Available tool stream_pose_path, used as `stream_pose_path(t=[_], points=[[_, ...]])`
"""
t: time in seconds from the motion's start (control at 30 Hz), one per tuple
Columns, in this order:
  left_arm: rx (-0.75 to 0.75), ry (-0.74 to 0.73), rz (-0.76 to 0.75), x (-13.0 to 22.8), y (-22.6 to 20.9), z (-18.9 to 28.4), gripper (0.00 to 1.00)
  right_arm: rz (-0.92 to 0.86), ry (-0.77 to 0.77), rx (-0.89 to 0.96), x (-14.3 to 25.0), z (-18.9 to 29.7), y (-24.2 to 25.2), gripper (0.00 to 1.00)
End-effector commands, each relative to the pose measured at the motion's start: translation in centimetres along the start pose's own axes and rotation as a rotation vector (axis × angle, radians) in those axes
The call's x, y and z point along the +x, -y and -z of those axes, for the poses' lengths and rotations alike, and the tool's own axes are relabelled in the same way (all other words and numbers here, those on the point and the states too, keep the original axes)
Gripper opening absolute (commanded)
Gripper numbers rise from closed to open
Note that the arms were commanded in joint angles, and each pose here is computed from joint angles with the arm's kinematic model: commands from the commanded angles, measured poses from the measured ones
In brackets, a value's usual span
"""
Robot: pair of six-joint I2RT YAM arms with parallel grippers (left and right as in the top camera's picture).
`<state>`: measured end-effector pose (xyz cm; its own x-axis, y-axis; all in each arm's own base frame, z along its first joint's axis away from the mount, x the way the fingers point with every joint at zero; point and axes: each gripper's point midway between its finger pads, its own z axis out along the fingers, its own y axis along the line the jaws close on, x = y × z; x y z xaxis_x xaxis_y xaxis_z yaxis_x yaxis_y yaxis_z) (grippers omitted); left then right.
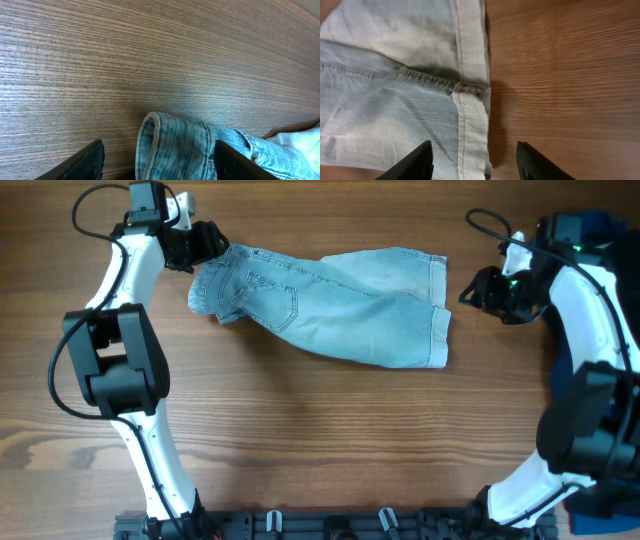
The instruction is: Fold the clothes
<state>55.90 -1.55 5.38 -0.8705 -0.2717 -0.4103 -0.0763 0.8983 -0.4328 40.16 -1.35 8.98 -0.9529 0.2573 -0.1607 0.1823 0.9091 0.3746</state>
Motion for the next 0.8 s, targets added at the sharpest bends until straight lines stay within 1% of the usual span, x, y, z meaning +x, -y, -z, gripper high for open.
stream_pose_path(t=[0.0, 0.17, 0.33, 0.37, 0.43, 0.67, 0.77], points=[[0.024, 0.007, -0.001, -0.4, 0.4, 0.0, 0.7, -0.012, -0.085, -0.091, 1.2, -2.9, -0.4, 0.58], [0.024, 0.007, -0.001, -0.4, 0.4, 0.0, 0.7, -0.027, -0.111, -0.089, 1.1, -5.2, 0.6, 0.62], [0.024, 0.007, -0.001, -0.4, 0.4, 0.0, 0.7, -0.037, -0.134, -0.152, 1.3, -6.5, 0.0, 0.62], [0.024, 0.007, -0.001, -0.4, 0.4, 0.0, 0.7, -0.036, -0.131, -0.168, 1.2, -6.7, -0.1, 0.61], [0.024, 0.007, -0.001, -0.4, 0.4, 0.0, 0.7, -0.031, -0.118, -0.18, 1.0, -7.0, -0.3, 0.57], [0.025, 0.011, -0.002, -0.5, 0.4, 0.0, 0.69, -0.044, -0.112, -0.182, 2.0, -8.6, 0.3, 0.56], [0.025, 0.01, -0.002, -0.5, 0.4, 0.0, 0.7, -0.04, -0.088, -0.238, 1.9, -9.2, -0.3, 0.51]])
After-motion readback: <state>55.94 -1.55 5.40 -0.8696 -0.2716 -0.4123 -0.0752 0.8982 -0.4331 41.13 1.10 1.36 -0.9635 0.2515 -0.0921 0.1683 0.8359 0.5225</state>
